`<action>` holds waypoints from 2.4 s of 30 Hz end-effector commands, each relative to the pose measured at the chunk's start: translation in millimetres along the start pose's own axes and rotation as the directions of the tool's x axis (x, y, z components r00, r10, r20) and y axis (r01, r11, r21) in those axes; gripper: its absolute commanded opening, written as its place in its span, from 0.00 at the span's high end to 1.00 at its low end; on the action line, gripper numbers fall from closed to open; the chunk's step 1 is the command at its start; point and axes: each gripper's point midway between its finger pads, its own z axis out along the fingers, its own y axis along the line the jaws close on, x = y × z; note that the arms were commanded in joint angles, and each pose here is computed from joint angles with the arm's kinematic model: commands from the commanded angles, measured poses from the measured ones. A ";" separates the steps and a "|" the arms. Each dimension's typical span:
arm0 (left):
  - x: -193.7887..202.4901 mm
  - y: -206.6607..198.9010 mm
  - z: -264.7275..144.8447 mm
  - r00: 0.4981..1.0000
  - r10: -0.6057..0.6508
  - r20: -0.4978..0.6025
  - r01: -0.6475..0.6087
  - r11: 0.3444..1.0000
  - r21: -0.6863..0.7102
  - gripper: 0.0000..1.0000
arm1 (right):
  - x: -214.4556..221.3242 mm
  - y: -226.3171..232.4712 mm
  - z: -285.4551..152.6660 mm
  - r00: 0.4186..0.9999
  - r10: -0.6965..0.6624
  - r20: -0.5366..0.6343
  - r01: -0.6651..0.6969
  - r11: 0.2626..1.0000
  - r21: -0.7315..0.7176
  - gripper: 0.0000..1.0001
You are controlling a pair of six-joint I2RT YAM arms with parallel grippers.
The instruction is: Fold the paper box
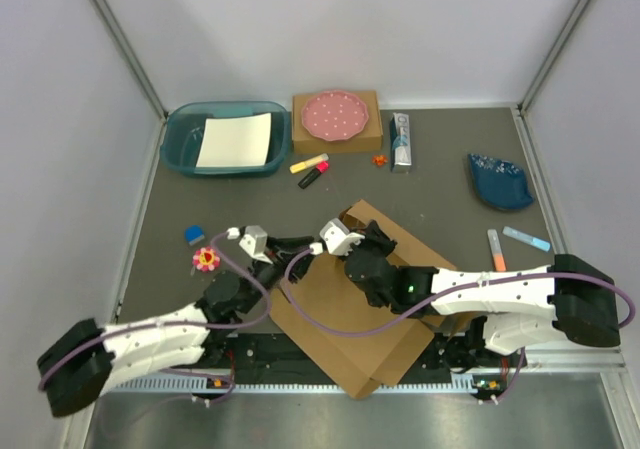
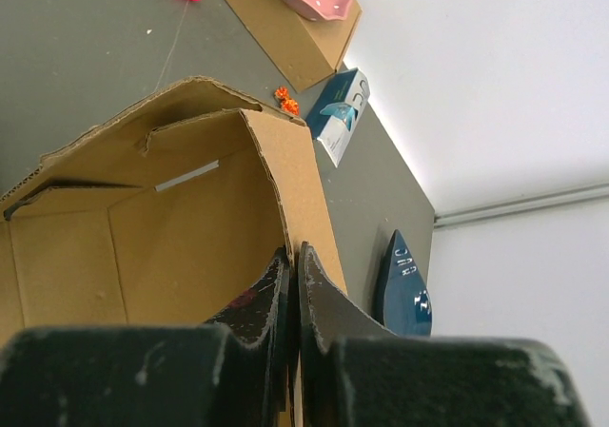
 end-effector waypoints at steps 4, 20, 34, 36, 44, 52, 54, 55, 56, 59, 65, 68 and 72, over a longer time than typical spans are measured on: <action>-14.8 46.3 -26.9 0.997 0.076 0.031 -0.066 0.968 -0.243 0.60 | 11.0 28.0 -3.2 1.000 -0.005 -0.013 0.004 0.995 -0.103 1.00; 19.2 42.3 25.2 0.987 0.159 -0.026 -0.161 0.970 -0.180 0.37 | 6.4 35.3 -4.6 1.000 0.017 0.003 -0.016 0.990 -0.142 1.00; 41.7 30.5 55.3 0.988 0.152 -0.002 -0.152 0.985 -0.078 0.35 | 9.0 47.0 -4.1 1.000 0.015 -0.004 -0.016 0.985 -0.174 1.00; 45.5 30.4 57.2 0.989 0.147 -0.003 -0.147 0.986 -0.073 0.34 | 8.4 48.8 -4.0 1.000 0.018 -0.005 -0.019 0.984 -0.177 1.00; 39.2 33.1 74.3 0.989 0.144 0.042 -0.140 0.986 -0.092 0.23 | 10.9 57.1 -5.1 1.000 -0.003 -0.012 0.000 0.979 -0.204 1.00; 23.8 34.2 90.5 0.986 0.138 0.094 -0.130 0.988 -0.080 0.20 | 10.8 60.9 -5.0 1.000 -0.001 -0.013 -0.001 0.976 -0.217 1.00; 21.5 36.2 95.2 0.985 0.141 0.101 -0.134 0.988 -0.074 0.20 | 11.0 61.9 -5.4 1.000 0.002 -0.014 -0.005 0.975 -0.223 1.00; 18.1 35.4 97.4 0.984 0.141 0.114 -0.133 0.989 -0.069 0.20 | 11.8 62.5 -5.8 1.000 0.006 -0.016 -0.009 0.974 -0.227 1.00; 17.0 36.0 98.3 0.983 0.138 0.121 -0.132 0.990 -0.058 0.20 | 13.6 64.4 -5.6 1.000 0.000 -0.019 -0.005 0.973 -0.230 1.00; 12.7 36.9 104.0 0.982 0.131 0.134 -0.126 0.991 -0.048 0.21 | 15.9 67.1 -6.3 1.000 -0.002 -0.022 -0.004 0.971 -0.238 1.00; 1.2 30.4 116.1 0.980 0.115 0.163 -0.118 0.993 0.004 0.24 | 17.1 71.0 -6.7 1.000 0.001 -0.025 -0.007 0.968 -0.249 1.00; -5.8 25.1 120.6 0.978 0.108 0.176 -0.117 0.992 0.044 0.25 | 16.6 71.2 -6.6 1.000 0.006 -0.024 -0.011 0.968 -0.252 1.00; -7.5 22.4 125.6 0.978 0.121 0.172 -0.136 0.988 0.079 0.28 | 16.8 72.9 -6.5 1.000 0.003 -0.024 -0.009 0.966 -0.258 1.00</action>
